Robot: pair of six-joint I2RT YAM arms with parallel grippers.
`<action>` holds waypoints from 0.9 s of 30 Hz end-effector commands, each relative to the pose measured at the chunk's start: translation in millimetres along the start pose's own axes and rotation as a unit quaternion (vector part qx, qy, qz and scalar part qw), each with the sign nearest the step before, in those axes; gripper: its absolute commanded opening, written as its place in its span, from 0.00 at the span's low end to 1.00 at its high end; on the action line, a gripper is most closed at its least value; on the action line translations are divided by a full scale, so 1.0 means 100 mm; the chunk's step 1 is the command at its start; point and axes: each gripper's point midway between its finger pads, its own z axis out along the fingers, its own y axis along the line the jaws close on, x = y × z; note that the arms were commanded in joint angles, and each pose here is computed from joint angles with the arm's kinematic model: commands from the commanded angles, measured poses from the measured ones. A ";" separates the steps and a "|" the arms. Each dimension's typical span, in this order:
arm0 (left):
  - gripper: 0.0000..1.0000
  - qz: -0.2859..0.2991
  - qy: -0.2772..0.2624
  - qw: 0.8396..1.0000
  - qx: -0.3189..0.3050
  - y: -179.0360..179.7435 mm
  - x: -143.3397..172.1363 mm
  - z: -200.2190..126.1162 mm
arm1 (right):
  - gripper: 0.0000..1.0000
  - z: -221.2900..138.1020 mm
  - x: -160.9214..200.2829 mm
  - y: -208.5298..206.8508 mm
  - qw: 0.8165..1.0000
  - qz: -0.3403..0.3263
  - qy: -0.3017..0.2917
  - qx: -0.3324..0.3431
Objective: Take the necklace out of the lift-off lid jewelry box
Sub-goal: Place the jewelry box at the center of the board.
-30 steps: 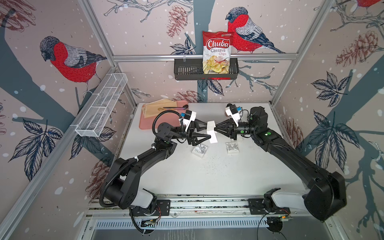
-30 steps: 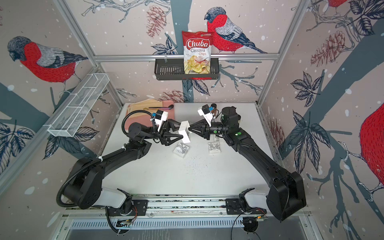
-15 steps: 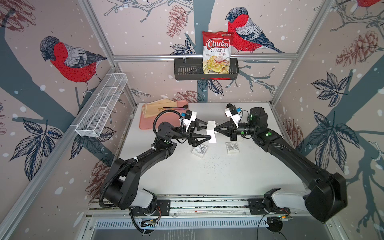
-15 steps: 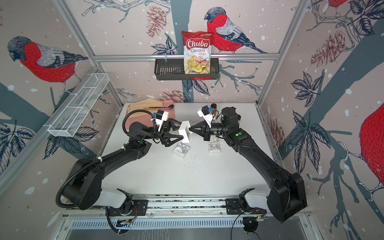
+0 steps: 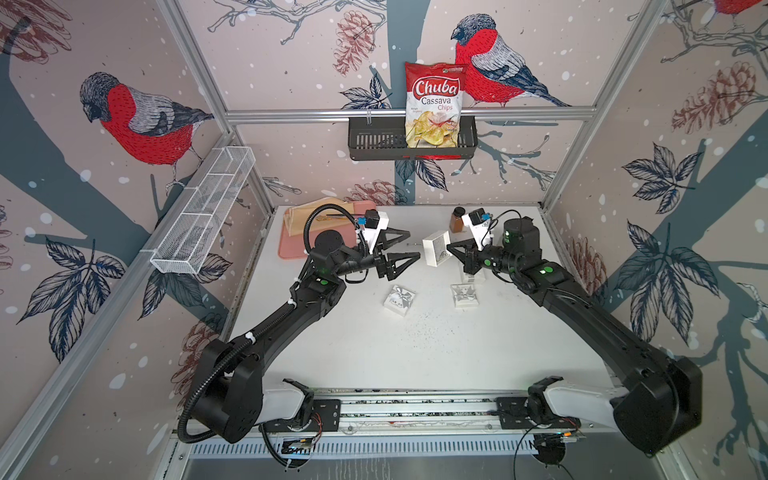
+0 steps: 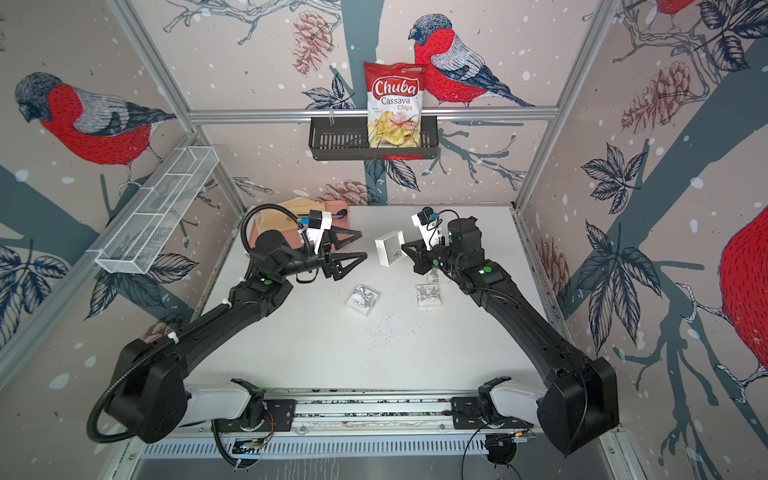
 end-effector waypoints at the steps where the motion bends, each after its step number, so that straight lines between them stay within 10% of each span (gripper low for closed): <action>1: 0.86 0.017 0.009 0.997 -0.080 0.24 0.08 -0.08 | 0.00 0.09 0.28 -0.30 0.995 0.032 0.055 0.082; 13: 0.86 0.022 -0.006 0.983 -0.181 0.49 0.12 -0.35 | 0.00 0.56 1.68 -0.34 0.935 0.088 0.308 0.149; 25: 0.86 0.021 0.002 0.982 -0.186 0.47 0.26 -0.45 | 0.00 0.54 2.30 -0.45 0.885 0.093 0.407 0.207; 27: 0.86 0.023 0.002 0.983 -0.185 0.46 0.28 -0.45 | 0.13 0.54 2.30 -0.44 0.883 0.087 0.411 0.207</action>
